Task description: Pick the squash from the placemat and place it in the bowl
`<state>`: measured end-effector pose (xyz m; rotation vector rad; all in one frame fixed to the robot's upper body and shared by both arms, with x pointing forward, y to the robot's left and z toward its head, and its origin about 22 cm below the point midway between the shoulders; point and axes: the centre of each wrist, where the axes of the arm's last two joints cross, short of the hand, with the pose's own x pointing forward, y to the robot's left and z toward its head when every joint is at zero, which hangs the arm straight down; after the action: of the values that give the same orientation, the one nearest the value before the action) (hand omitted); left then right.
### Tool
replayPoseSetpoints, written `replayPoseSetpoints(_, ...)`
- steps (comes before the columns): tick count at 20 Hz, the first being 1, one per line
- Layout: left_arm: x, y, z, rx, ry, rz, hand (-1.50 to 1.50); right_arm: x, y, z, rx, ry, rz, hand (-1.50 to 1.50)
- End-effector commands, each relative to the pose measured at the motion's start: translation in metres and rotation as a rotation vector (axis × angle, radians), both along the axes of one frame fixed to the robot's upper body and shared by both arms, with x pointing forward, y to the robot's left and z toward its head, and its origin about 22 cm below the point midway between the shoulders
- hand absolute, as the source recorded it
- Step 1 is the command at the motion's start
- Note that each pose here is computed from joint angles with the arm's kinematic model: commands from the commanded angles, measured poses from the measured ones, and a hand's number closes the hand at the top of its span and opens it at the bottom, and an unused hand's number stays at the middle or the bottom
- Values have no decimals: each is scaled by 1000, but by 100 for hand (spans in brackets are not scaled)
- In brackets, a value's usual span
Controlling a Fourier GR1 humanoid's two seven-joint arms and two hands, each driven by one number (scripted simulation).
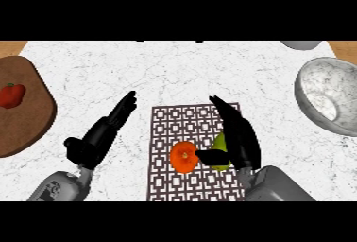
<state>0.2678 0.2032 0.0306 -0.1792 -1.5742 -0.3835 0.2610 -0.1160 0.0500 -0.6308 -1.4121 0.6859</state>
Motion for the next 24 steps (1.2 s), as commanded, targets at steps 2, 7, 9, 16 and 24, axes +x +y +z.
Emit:
replayPoseSetpoints(2,6,2,8,20,-15,0,0,4,16,21,-279,306,82,-150)
replayPoseSetpoints(7,-6,-3,-9,-2,-2,-10,0,5,59,69,-328,549,165,-150)
replayPoseSetpoints(9,1,-9,3,-8,-5,-13,0,7,72,79,-325,612,164,-150)
replayPoseSetpoints(16,-3,1,-7,12,-3,0,0,24,99,100,-346,724,152,-150)
replayPoseSetpoints(24,-3,12,-14,6,-3,20,0,26,112,80,-392,717,135,-150)
